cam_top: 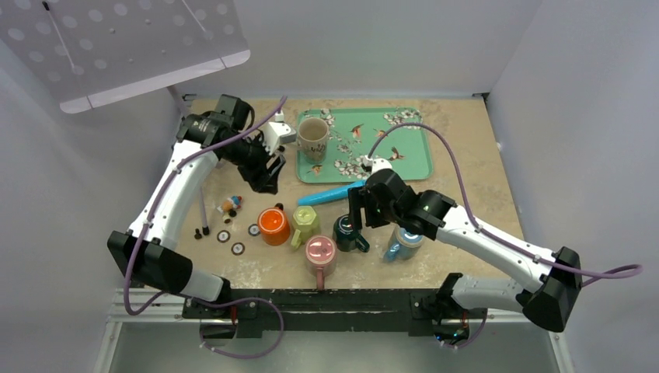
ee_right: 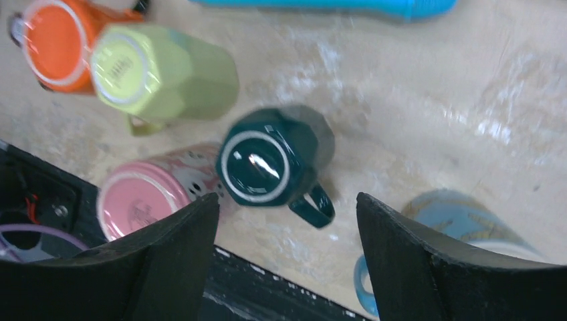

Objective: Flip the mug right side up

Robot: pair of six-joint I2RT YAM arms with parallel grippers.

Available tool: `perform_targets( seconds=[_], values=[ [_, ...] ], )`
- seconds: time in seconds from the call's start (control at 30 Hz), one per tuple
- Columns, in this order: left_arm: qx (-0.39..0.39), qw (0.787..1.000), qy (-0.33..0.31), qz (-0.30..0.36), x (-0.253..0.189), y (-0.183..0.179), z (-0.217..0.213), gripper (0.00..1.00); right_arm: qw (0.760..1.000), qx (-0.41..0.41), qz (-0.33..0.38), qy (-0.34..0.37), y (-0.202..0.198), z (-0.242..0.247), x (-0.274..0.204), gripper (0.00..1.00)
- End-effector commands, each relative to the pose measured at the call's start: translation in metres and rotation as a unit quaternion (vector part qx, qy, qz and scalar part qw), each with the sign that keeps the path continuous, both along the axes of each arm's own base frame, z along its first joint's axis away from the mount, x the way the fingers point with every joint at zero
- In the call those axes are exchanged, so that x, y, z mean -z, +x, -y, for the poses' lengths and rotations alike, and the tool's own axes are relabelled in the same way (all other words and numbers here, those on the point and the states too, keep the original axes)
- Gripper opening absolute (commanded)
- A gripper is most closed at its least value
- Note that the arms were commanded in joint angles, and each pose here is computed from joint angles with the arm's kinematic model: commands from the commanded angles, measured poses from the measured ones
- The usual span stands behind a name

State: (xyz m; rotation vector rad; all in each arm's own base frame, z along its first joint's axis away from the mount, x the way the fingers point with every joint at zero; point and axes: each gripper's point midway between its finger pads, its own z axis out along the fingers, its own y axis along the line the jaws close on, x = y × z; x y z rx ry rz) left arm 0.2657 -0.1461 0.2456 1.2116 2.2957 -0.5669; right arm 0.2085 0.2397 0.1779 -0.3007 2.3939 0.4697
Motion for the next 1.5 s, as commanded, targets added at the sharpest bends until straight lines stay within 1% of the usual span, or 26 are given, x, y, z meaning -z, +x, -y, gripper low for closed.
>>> perform_targets(
  seconds=[0.0, 0.07, 0.1, 0.17, 0.23, 0.3, 0.37, 0.5, 0.6, 0.63, 0.7, 0.8, 0.9, 1.03, 1.13, 1.2, 1.27, 1.33, 1.43, 1.47],
  values=[
    [-0.004, 0.999, -0.037, -0.008, 0.002, -0.024, 0.007, 0.68, 0.998, -0.019, -0.051, 0.020, -0.035, 0.010, 0.023, 0.74],
    [-0.002, 0.999, -0.042, -0.012, 0.004, -0.027, 0.008, 0.68, 0.996, -0.045, -0.062, 0.045, -0.048, 0.004, 0.032, 0.68],
    [-0.003, 0.999, -0.043, -0.013, 0.004, -0.028, 0.008, 0.68, 0.995, -0.051, -0.066, 0.050, -0.052, 0.002, 0.038, 0.68],
    [-0.007, 0.999, -0.044, -0.013, 0.001, -0.027, 0.008, 0.68, 0.995, -0.049, -0.071, 0.040, -0.053, 0.002, 0.054, 0.71],
    [-0.008, 0.999, -0.046, -0.011, -0.003, -0.027, 0.008, 0.68, 0.997, -0.023, -0.072, 0.005, -0.046, 0.012, 0.073, 0.77],
    [-0.008, 0.999, -0.049, -0.007, -0.006, -0.027, 0.009, 0.67, 0.998, -0.002, -0.062, -0.022, -0.036, 0.017, 0.083, 0.79],
    [-0.009, 0.999, -0.051, -0.005, -0.007, -0.027, 0.009, 0.67, 0.999, 0.006, -0.042, -0.024, -0.024, 0.013, 0.085, 0.78],
    [-0.009, 0.999, -0.050, -0.005, -0.008, -0.028, 0.009, 0.67, 1.000, -0.002, -0.009, -0.005, -0.012, 0.001, 0.097, 0.72],
    [-0.008, 0.999, -0.051, 0.001, -0.011, -0.030, 0.008, 0.67, 1.000, -0.015, 0.003, -0.005, -0.011, -0.003, 0.103, 0.61],
    [-0.006, 0.999, -0.051, 0.004, -0.012, -0.030, 0.008, 0.67, 1.000, -0.025, 0.010, -0.003, -0.012, -0.006, 0.104, 0.60],
    [-0.006, 0.999, -0.051, 0.007, -0.012, -0.031, 0.007, 0.67, 0.999, -0.037, 0.026, 0.001, -0.010, -0.011, 0.102, 0.58],
    [-0.006, 0.999, -0.050, 0.007, -0.012, -0.031, 0.007, 0.67, 0.998, -0.034, 0.044, -0.006, -0.005, -0.011, 0.102, 0.57],
    [-0.006, 0.999, -0.050, 0.003, -0.010, -0.031, 0.007, 0.67, 0.997, -0.046, 0.053, -0.011, -0.001, -0.016, 0.104, 0.55],
    [-0.004, 0.999, -0.051, 0.005, -0.011, -0.032, 0.007, 0.67, 0.997, -0.064, 0.040, -0.024, -0.001, -0.022, 0.116, 0.37],
    [-0.002, 0.998, -0.055, 0.003, -0.012, -0.033, 0.008, 0.67, 0.997, -0.058, 0.031, -0.034, -0.002, -0.021, 0.122, 0.24],
    [-0.001, 0.998, -0.058, 0.000, -0.012, -0.035, 0.009, 0.67, 0.998, -0.049, 0.027, -0.035, -0.003, -0.018, 0.121, 0.00],
    [0.002, 0.998, -0.064, 0.000, -0.015, -0.037, 0.011, 0.67, 0.998, -0.045, 0.023, -0.030, -0.006, -0.016, 0.110, 0.00],
    [0.005, 0.997, -0.079, -0.007, -0.022, -0.040, 0.015, 0.67, 0.998, -0.046, 0.032, 0.001, -0.008, -0.020, 0.082, 0.00],
    [-0.023, 0.993, -0.111, -0.033, -0.045, -0.037, 0.026, 0.66, 0.995, -0.021, 0.056, 0.080, -0.011, -0.020, 0.020, 0.00],
    [-0.030, 0.990, -0.126, -0.046, -0.054, -0.037, 0.031, 0.66, 0.990, -0.008, 0.080, 0.114, -0.009, -0.018, -0.009, 0.00]
  ],
)
